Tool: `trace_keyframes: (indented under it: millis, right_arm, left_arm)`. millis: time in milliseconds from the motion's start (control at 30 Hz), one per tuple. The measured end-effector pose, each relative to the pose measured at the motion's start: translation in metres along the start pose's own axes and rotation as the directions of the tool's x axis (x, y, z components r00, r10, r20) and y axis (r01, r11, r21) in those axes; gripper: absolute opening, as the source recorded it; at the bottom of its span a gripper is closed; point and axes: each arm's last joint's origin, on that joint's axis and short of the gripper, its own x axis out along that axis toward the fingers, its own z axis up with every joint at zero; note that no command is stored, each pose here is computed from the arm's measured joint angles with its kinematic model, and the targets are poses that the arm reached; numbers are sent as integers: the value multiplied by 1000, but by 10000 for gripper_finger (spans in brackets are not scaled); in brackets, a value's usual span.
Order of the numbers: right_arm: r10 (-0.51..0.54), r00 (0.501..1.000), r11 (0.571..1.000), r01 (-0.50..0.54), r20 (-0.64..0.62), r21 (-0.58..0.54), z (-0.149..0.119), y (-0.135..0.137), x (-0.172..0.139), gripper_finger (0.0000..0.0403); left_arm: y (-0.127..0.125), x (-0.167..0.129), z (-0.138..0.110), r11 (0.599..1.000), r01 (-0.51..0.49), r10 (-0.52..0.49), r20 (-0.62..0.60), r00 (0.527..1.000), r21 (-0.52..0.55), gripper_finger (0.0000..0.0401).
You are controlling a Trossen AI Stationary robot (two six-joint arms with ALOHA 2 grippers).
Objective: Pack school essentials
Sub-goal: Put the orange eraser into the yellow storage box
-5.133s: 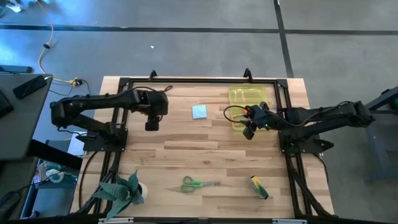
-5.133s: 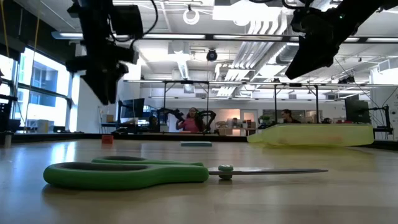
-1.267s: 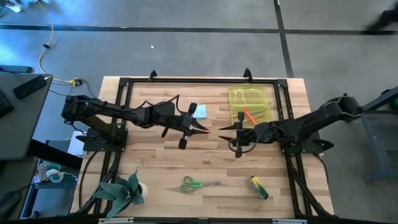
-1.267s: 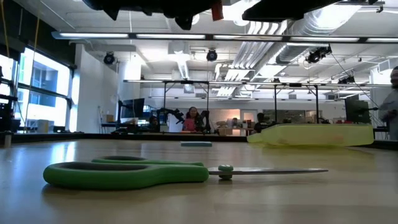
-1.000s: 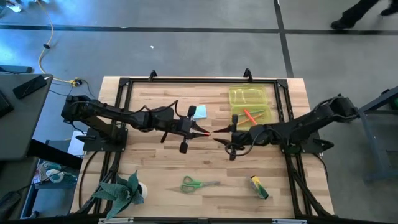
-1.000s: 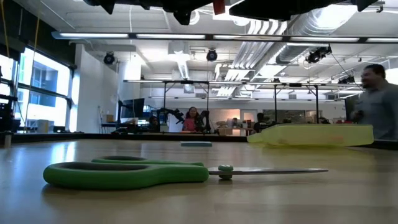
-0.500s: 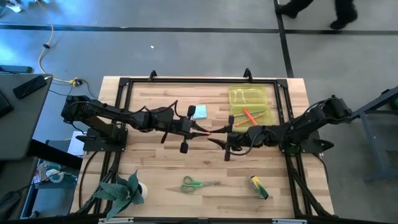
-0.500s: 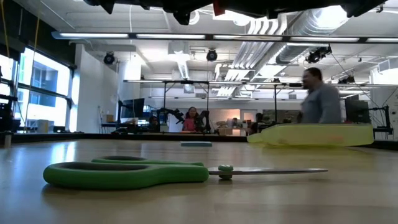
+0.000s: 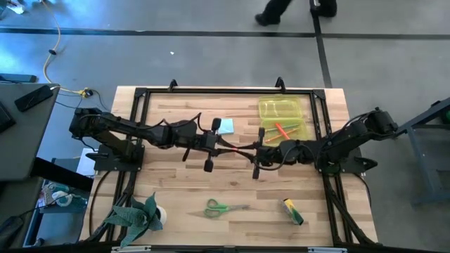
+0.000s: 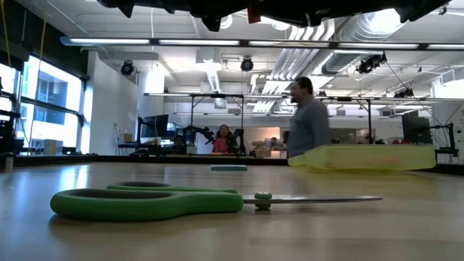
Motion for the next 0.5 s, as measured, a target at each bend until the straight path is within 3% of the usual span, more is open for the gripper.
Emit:
trace_keyframes:
  millis: [167,500]
  right_arm:
    - [5,1000,1000,-5,-10,-8,-1,1,0,6]
    - [-11,999,1000,10,-35,-8,-3,1,0,4]
  left_arm:
    - [1,0,-1,999,-29,28,-8,1000,-27,50]
    - [2,0,-5,996,-80,78,-63,995,-33,115]
